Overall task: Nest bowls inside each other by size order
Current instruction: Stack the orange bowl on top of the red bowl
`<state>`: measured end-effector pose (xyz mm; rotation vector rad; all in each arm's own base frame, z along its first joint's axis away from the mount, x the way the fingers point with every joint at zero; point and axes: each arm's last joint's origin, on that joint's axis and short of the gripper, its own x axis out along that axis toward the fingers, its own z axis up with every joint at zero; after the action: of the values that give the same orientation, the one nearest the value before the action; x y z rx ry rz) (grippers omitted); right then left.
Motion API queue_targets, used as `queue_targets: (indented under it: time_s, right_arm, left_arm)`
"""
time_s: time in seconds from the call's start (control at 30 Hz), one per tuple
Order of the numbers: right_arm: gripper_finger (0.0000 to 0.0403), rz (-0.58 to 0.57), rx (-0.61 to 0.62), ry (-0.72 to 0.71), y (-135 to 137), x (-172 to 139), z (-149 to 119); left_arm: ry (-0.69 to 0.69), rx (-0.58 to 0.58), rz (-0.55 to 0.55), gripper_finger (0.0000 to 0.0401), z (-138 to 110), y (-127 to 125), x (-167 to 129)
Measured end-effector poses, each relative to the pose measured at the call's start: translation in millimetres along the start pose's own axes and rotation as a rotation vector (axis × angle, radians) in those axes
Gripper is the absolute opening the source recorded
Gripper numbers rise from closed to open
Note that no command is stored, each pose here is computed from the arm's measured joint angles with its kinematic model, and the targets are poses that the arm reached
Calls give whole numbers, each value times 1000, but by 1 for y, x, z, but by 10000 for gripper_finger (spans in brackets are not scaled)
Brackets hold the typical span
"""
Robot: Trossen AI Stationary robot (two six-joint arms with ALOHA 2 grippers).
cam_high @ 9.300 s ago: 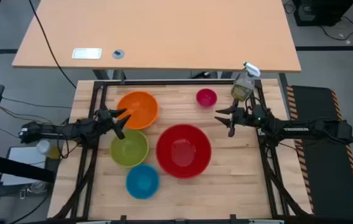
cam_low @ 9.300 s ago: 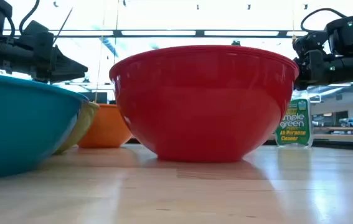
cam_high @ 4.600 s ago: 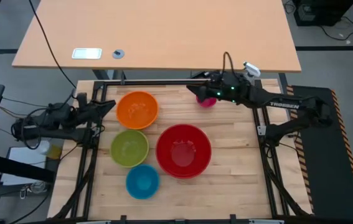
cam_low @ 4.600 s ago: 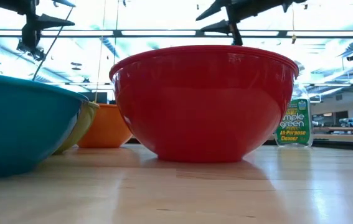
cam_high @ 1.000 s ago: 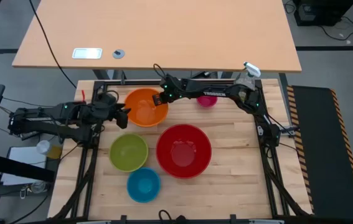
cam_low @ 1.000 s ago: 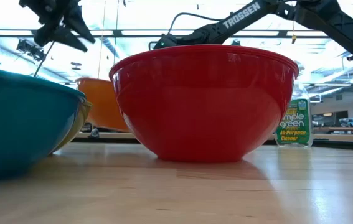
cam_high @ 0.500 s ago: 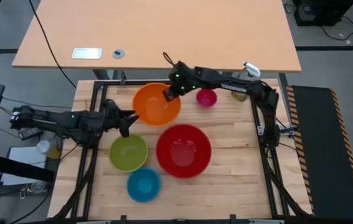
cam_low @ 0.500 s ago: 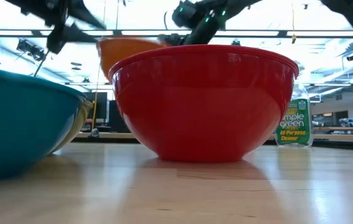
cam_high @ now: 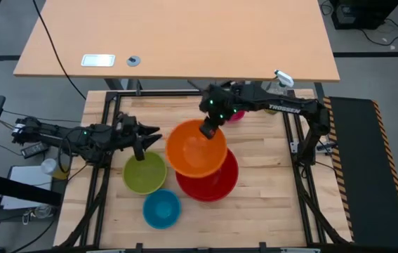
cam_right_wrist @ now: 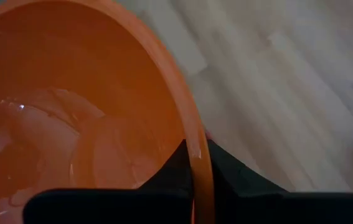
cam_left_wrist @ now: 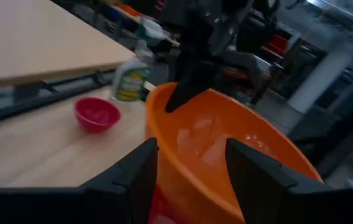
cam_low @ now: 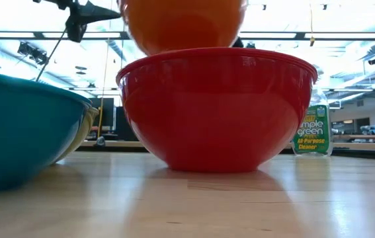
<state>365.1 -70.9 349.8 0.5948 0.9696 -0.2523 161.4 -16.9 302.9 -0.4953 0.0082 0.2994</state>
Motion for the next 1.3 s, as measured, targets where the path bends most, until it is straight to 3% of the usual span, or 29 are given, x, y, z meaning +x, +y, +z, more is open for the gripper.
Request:
queue_targets:
  time_s: [0.13,0.3,0.57,1.03,1.17,1.3]
  right_arm:
    - [34,-16,-112,53,19,2,-17]
    - [34,-34,-174,73,27,32,-35]
    - [35,-174,-123,91,13,78,-66]
    - [36,-198,-65,117,-6,110,-91]
    - [62,-199,-73,118,-7,110,-90]
    - [116,-177,-55,155,-12,109,-90]
  left_arm:
    - [40,10,-26,192,-8,-4,13]
    - [135,33,-32,192,-28,-8,35]
    - [227,-58,-7,192,-48,-8,53]
    - [234,-95,-33,192,-51,-10,58]
    - [221,-93,-42,192,-49,-11,58]
    - [218,-93,-39,192,-49,-11,58]
